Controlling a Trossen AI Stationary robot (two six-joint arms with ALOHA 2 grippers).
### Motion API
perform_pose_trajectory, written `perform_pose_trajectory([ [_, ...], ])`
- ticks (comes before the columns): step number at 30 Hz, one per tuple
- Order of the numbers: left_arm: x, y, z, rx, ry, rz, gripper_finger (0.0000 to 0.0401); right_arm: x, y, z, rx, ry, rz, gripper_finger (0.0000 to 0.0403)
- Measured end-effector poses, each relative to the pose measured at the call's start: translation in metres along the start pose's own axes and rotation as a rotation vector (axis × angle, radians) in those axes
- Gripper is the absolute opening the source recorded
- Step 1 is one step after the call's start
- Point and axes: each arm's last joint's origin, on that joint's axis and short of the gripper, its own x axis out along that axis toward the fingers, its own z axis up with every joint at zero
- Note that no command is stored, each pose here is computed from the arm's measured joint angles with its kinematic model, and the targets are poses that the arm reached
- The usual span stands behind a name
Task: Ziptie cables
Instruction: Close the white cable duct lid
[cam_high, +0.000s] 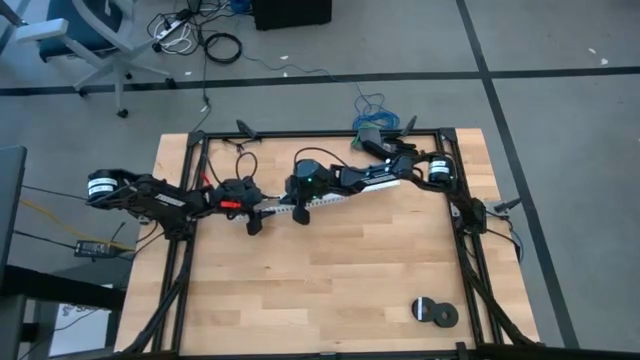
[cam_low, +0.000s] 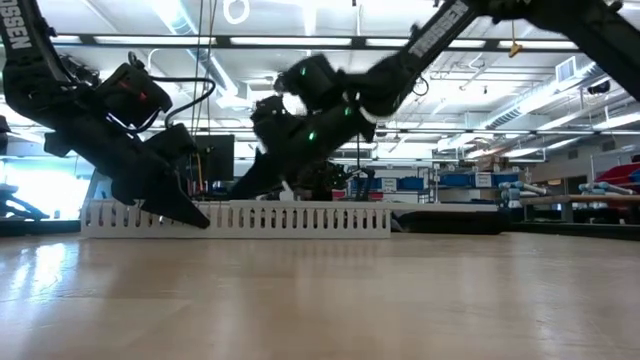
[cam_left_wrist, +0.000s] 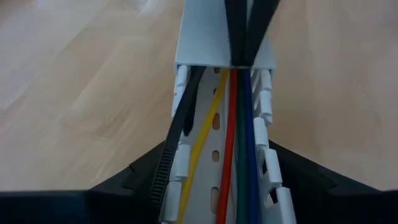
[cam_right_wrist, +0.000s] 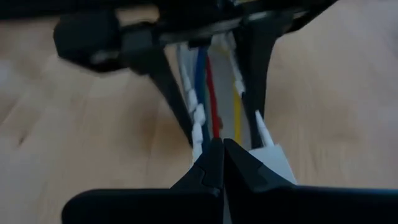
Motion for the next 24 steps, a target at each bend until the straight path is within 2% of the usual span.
perform_pose_trajectory([
  [4, 0.0, 0.0, 0.001, 0.0, 0.001, -0.008, 0.0235, -0.035, 0.009, 0.032, -0.062, 0.009, -0.029, 0.0],
  [6, 0.0, 0.0, 0.0, 0.0, 0.002, -0.009, 0.0235, -0.055, 0.01, 0.042, -0.065, 0.067, -0.059, 0.0],
  [10, 0.0, 0.0, 0.0, 0.002, 0.006, -0.012, 0.0235, -0.068, 0.003, 0.022, -0.003, 0.301, -0.089, 0.0],
  [13, 0.0, -0.001, 0.0, 0.016, 0.003, -0.019, 0.0235, -0.052, -0.004, 0.005, 0.028, 0.344, -0.063, 0.0],
  [16, 0.0, -0.001, 0.0, 0.019, 0.003, -0.02, 0.0235, -0.02, -0.01, -0.011, 0.047, 0.258, 0.022, 0.0],
  [19, 0.0, -0.001, 0.0, 0.02, 0.003, -0.021, 0.0235, -0.002, -0.008, -0.007, 0.033, 0.162, 0.041, 0.0],
  [24, 0.0, -0.001, 0.0, 0.0, 0.002, -0.025, 0.0235, -0.011, 0.002, 0.015, -0.057, 0.082, -0.012, 0.0],
])
